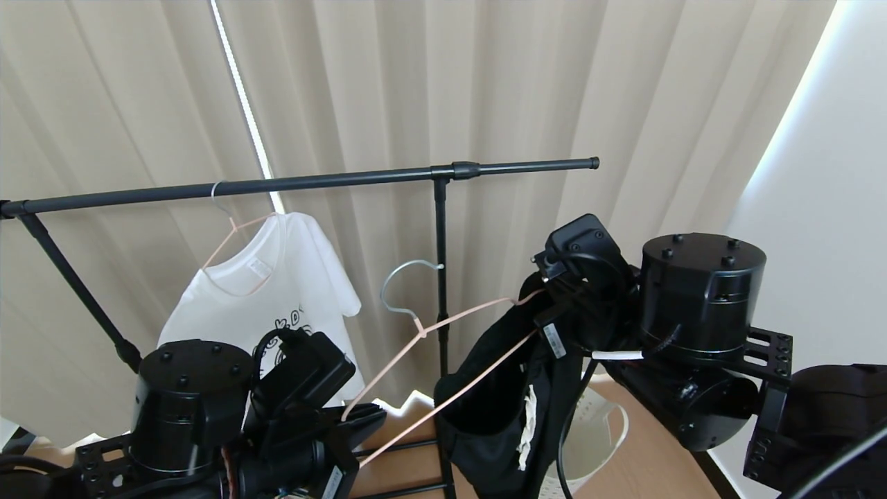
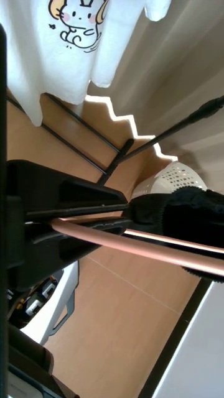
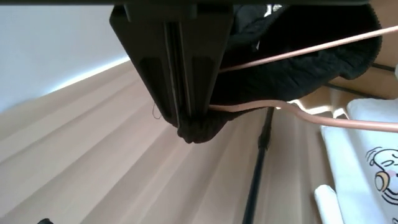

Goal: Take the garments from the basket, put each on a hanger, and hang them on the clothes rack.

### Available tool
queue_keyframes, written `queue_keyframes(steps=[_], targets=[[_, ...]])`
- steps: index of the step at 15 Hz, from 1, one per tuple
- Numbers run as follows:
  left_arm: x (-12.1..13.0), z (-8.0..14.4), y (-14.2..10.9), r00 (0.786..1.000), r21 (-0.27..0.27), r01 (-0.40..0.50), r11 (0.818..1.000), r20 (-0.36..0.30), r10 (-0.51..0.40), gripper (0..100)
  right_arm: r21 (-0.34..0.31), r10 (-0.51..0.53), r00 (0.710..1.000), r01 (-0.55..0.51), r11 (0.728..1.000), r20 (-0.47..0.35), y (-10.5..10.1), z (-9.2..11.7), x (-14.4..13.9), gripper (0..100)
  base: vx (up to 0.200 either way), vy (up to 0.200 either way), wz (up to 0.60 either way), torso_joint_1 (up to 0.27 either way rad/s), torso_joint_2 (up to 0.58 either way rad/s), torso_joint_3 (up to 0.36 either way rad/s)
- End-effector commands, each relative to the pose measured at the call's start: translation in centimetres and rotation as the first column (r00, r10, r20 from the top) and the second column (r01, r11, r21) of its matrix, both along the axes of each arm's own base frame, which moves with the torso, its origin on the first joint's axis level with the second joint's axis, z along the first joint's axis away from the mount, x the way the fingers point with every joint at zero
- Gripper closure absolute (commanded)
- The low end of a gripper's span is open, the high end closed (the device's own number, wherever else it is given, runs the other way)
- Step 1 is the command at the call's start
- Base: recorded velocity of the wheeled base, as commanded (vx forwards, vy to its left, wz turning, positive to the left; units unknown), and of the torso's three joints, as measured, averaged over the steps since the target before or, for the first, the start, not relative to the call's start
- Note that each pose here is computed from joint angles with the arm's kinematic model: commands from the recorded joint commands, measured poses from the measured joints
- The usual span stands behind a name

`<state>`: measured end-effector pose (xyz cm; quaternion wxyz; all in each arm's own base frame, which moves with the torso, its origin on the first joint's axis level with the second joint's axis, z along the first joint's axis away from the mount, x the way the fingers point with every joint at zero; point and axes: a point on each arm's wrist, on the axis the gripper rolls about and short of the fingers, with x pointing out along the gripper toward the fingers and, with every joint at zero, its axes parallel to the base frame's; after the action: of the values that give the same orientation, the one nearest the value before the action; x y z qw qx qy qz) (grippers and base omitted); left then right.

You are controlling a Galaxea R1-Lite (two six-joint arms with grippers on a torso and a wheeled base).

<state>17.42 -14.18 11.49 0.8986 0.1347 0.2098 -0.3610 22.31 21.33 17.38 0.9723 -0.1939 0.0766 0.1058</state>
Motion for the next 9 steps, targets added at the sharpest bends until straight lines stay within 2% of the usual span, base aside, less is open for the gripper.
queue_keyframes(steps=[1,5,9], targets=[[0.3,-0.5,-0.4,1.000,0.011,-0.013,1.000,0.004,0.013,100,0.009,0.035,0.999,-0.035,0.999,0.009,0.4,0.5,-1.1,100,0.000,0.000,0.00,0.000,0.00,0.000],[0.5,-0.5,-0.8,1.000,0.002,-0.010,1.000,0.017,0.010,100,0.020,0.112,0.994,-0.112,0.994,0.002,1.8,0.3,-3.0,100,0.000,0.000,0.00,0.000,0.00,0.000],[0.5,-0.7,-1.0,1.000,0.000,0.001,1.000,0.020,-0.001,100,0.070,0.176,0.984,-0.176,0.982,0.004,3.2,0.7,-4.7,100,0.000,0.000,0.00,0.000,0.00,0.000]])
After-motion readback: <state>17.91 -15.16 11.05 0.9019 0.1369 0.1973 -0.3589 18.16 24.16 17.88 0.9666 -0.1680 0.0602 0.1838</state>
